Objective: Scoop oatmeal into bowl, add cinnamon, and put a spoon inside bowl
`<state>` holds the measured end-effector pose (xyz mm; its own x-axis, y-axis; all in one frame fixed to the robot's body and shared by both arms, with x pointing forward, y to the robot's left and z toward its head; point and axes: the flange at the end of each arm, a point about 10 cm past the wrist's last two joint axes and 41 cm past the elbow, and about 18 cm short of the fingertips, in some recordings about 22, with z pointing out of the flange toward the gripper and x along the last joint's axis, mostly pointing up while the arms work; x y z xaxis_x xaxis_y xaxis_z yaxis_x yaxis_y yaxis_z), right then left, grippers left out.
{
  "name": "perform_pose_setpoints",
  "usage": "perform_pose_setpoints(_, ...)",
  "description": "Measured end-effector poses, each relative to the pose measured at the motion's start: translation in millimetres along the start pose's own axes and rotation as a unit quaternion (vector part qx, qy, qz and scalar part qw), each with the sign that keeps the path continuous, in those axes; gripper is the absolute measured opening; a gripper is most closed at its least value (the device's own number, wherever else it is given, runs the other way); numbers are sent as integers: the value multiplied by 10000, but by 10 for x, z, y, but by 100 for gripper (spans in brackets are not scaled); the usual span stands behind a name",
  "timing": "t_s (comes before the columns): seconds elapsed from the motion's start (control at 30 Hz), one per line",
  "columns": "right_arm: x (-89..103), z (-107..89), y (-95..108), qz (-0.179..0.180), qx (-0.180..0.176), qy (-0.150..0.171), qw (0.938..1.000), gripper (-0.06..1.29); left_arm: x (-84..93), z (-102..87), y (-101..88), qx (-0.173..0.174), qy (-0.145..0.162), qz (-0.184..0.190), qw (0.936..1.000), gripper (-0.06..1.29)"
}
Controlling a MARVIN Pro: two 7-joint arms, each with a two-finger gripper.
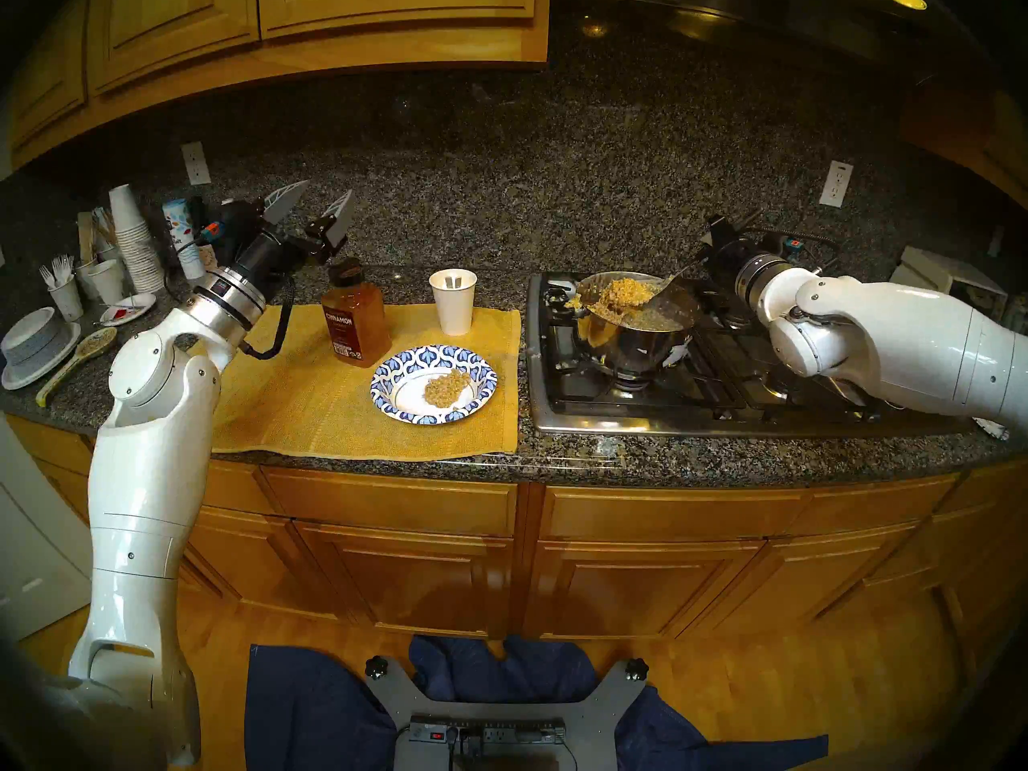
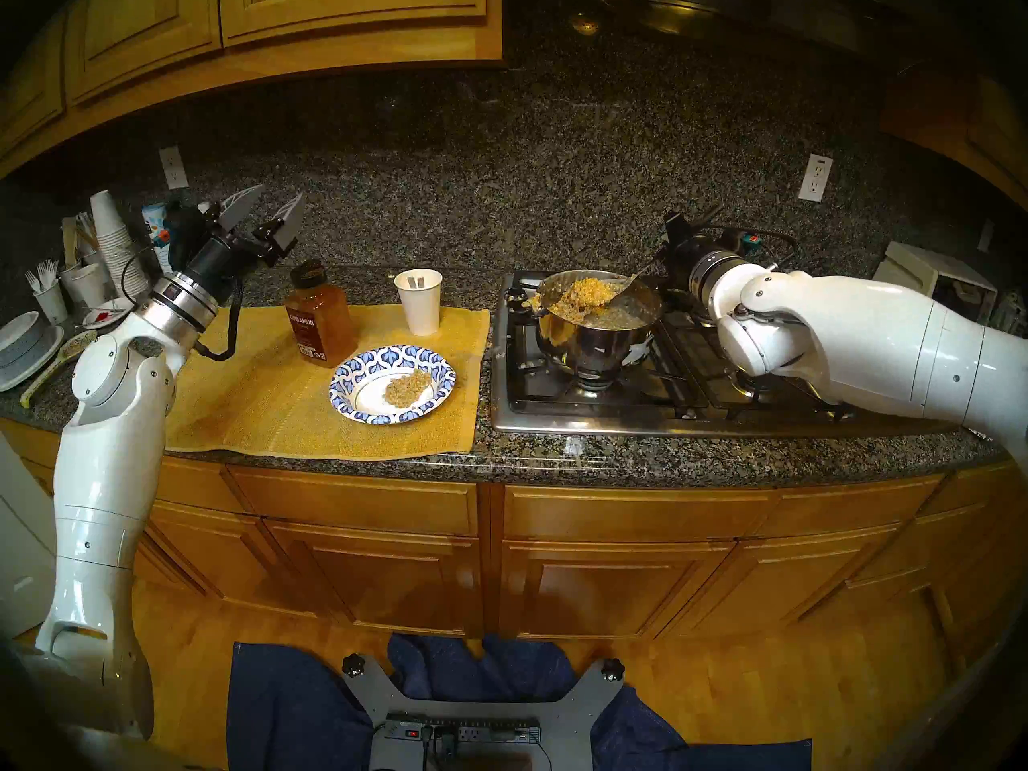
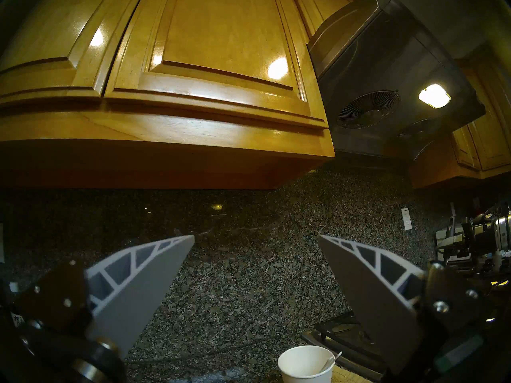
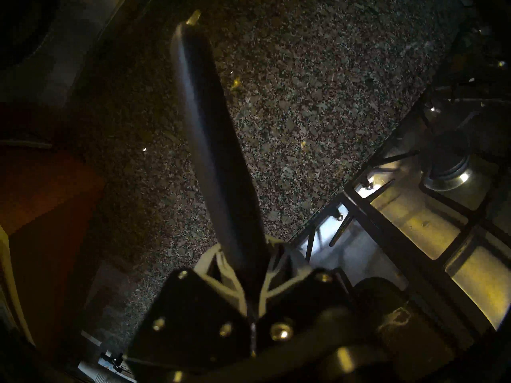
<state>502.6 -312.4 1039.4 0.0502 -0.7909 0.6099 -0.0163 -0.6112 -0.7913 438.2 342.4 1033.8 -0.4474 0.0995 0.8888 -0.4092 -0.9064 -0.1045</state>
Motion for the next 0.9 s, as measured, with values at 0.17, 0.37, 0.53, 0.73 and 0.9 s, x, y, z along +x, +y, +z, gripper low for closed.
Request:
perform_pose_setpoints(0.17, 57, -23, -26, 47, 39, 44, 10000, -3, 0, 0, 0, 0, 0, 0, 10000, 121)
perform_pose_setpoints(0.37, 107, -88, -73, 144, 94, 33, 9998, -3, 0, 0, 0, 0, 0, 0, 10000, 121)
perform_pose_setpoints(0.53, 137, -131, -87, 209, 108, -21, 9997, -3, 1, 1, 0, 0, 1, 0, 10000, 121)
perform_pose_setpoints(0.73, 155, -181, -83, 348, 74, -132, 9993, -3, 1, 1, 0, 0, 1, 0, 10000, 121)
perform_pose_setpoints(0.9, 158, -217, -48, 488, -8, -245, 9985, -3, 1, 1, 0, 0, 1, 0, 10000, 121)
